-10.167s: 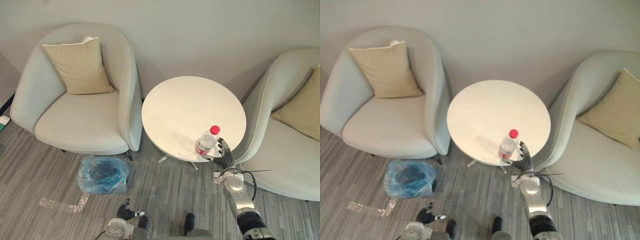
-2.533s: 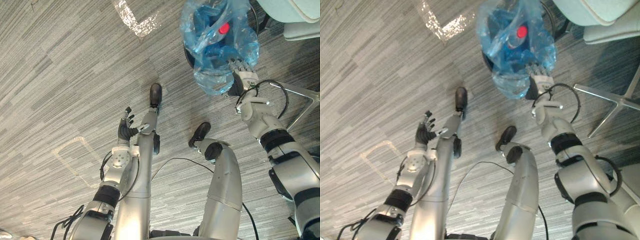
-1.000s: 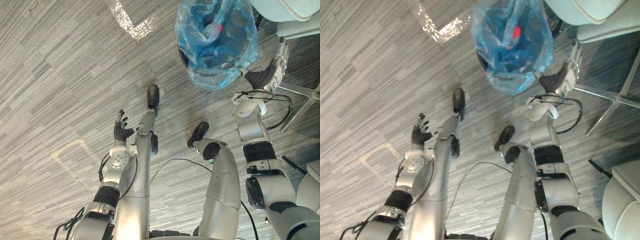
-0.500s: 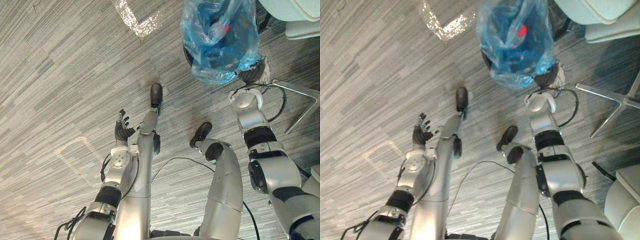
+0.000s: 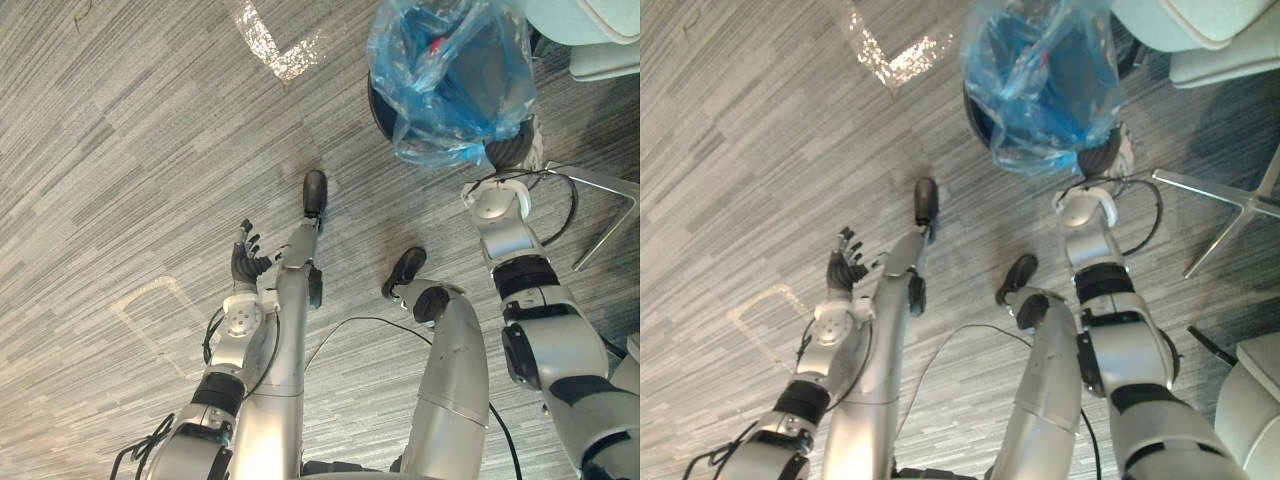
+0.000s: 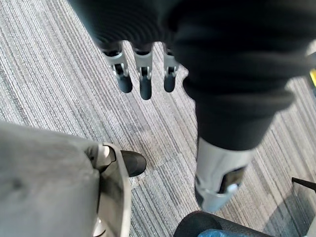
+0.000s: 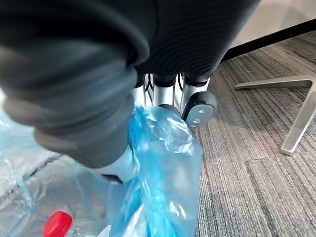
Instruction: Gather rubbish on tea table into small bin, then transfer packed bag to large trash can.
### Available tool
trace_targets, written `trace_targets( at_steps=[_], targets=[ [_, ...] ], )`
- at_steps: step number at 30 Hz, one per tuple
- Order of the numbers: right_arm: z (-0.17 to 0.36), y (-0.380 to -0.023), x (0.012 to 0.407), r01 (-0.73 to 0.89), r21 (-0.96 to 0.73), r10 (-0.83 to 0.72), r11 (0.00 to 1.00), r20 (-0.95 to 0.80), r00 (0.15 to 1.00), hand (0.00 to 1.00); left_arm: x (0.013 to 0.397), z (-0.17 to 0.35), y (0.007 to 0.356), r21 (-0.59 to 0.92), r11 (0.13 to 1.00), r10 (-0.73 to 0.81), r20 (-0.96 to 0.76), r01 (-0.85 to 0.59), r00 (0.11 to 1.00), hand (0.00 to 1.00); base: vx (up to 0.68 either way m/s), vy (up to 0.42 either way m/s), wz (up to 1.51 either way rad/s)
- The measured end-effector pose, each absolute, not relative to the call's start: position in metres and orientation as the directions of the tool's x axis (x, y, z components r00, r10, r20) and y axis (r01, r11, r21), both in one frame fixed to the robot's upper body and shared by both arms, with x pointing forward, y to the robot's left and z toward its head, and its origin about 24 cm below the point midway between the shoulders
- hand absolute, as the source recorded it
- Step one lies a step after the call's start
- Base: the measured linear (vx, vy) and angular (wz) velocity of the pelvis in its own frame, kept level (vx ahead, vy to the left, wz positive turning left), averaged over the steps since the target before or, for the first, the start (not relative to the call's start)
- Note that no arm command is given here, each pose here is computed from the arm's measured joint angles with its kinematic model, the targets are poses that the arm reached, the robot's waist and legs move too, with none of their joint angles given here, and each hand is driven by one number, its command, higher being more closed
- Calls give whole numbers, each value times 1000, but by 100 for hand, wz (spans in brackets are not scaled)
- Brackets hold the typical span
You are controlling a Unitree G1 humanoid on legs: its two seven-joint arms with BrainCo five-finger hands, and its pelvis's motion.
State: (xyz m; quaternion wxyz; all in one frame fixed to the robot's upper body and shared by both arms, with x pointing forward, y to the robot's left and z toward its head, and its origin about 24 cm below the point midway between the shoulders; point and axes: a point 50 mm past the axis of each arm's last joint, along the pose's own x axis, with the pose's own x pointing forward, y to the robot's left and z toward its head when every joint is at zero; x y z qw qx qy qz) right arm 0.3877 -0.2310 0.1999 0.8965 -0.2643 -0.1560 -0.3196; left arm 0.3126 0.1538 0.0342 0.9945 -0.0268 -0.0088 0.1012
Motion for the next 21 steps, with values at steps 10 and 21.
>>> trace_targets(
  at_steps=[10, 21],
  targets=[
    [147, -187, 348, 483, -62, -433, 874, 353, 829, 100, 293, -4, 151, 3, 986, 164, -162, -165, 973, 0, -56, 1, 2],
    [79, -152, 295, 223, 111, -240, 969, 181, 954, 100, 261, -26, 132, 0, 999, 47, -234, -48, 971, 0, 42, -8, -1]
  ],
)
